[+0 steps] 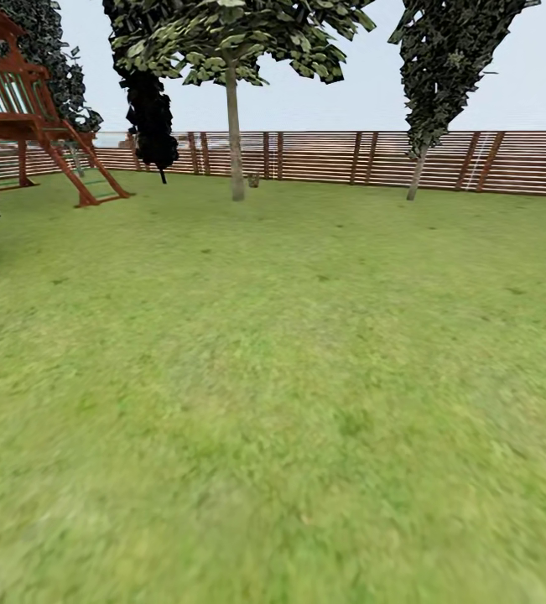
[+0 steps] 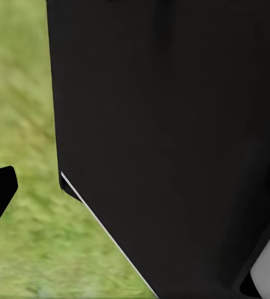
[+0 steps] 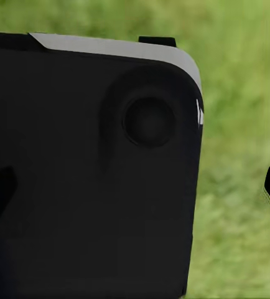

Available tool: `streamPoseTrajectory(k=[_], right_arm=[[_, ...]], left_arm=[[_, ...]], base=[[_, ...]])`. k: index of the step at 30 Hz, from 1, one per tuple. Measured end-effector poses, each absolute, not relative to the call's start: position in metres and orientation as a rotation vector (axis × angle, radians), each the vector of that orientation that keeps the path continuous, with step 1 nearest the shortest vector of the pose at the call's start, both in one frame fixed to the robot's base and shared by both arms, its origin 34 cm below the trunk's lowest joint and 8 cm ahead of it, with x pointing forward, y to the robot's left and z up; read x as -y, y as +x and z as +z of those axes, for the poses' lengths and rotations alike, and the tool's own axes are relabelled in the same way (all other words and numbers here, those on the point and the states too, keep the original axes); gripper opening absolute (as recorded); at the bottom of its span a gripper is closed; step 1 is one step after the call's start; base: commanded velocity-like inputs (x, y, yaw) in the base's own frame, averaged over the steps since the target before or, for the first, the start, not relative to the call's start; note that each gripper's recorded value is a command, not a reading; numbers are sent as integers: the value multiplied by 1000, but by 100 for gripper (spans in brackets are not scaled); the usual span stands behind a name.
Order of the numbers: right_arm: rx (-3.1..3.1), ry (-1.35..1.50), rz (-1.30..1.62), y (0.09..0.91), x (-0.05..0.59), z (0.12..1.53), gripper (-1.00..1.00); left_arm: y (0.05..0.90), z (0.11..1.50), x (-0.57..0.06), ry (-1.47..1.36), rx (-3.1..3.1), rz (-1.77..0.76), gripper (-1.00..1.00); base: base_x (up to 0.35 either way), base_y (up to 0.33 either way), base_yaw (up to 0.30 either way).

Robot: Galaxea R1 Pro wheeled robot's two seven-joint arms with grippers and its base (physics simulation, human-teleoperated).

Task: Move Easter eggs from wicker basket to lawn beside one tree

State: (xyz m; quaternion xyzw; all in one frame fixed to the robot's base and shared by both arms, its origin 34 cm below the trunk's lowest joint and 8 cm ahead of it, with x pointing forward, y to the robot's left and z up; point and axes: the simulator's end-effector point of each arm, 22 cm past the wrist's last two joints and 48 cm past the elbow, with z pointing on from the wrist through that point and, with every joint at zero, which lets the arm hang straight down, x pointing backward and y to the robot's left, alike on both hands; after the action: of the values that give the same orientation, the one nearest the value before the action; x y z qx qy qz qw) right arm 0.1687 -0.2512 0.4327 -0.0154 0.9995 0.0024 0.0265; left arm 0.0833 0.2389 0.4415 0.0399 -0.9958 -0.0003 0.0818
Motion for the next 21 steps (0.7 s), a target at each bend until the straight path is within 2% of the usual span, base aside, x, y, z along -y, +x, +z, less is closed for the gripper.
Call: streamPoseTrajectory(k=[21], right_arm=[[-3090,-28,-11,168,257,433,100]], left_arm=[[83,442,-238,118,2975,0,100]], base=[[334,0,0]])
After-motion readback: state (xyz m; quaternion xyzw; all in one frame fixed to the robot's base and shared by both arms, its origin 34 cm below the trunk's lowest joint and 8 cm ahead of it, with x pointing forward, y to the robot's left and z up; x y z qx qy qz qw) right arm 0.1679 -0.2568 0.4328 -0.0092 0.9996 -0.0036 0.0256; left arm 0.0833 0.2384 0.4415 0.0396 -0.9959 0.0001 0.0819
